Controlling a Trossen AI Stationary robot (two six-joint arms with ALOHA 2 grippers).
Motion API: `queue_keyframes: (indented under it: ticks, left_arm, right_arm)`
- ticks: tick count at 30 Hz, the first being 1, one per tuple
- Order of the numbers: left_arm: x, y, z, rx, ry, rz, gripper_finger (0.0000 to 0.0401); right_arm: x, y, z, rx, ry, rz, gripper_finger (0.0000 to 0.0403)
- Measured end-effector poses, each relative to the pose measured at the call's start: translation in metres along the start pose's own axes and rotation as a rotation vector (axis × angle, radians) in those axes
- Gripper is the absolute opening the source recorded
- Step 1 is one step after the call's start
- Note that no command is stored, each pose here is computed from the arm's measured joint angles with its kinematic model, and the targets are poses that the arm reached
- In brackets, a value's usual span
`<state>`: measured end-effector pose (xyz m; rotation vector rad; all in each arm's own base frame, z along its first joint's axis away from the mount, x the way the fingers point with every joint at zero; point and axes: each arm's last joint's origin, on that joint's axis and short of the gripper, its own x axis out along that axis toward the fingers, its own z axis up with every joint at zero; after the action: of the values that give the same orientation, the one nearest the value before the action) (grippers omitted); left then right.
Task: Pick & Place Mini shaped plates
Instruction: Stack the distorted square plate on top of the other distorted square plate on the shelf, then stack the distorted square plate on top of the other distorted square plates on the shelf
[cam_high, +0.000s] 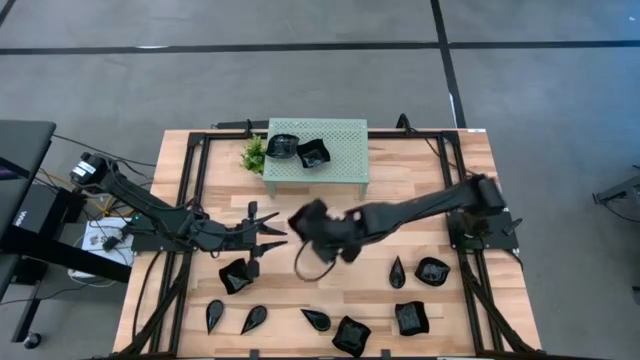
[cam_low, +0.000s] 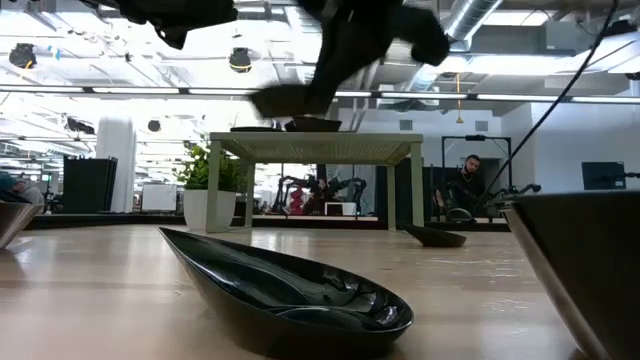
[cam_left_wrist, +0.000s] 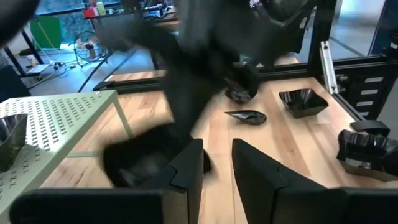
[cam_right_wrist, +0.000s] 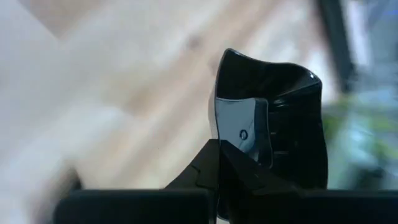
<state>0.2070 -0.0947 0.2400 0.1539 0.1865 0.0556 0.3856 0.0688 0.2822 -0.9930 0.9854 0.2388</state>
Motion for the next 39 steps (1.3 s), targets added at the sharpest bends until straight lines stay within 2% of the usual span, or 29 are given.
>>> queue_keyframes:
  ticks: [4,8,11,15,20,29,35,39]
  left_arm:
    - [-0.001,0.000,0.002,-0.005,-0.010,-0.001,0.0087]
    - [-0.001,0.000,0.002,-0.007,-0.014,0.000,0.0087]
    - [-0.001,0.001,0.003,-0.007,-0.022,0.002,0.0087]
    - [-0.001,0.001,0.006,0.048,-0.046,0.005,0.0087]
    - [-0.001,0.002,0.007,0.062,-0.058,0.010,0.0087]
    - [-0.001,0.002,0.008,0.062,-0.068,0.016,0.0087]
    - [-0.001,0.002,0.008,0.063,-0.067,0.016,0.0087]
    - [-0.001,0.002,0.008,0.063,-0.067,0.016,0.0087]
  right_arm:
    - [-0.038,-0.026,-0.027,-0.077,0.004,-0.084,0.0004]
    - [-0.055,-0.051,-0.059,-0.112,0.025,-0.142,0.0002]
    - [-0.052,-0.070,-0.086,-0.080,0.030,-0.144,0.0003]
    - [-0.041,-0.095,-0.117,0.017,-0.036,-0.156,0.0003]
    - [-0.024,-0.110,-0.141,0.151,-0.043,-0.153,0.0001]
    - [-0.003,-0.112,-0.148,0.218,-0.033,-0.119,0.0015]
    - [0.003,-0.111,-0.145,0.227,-0.029,-0.110,0.0047]
    - [0.002,-0.112,-0.145,0.287,-0.037,-0.117,0.0069]
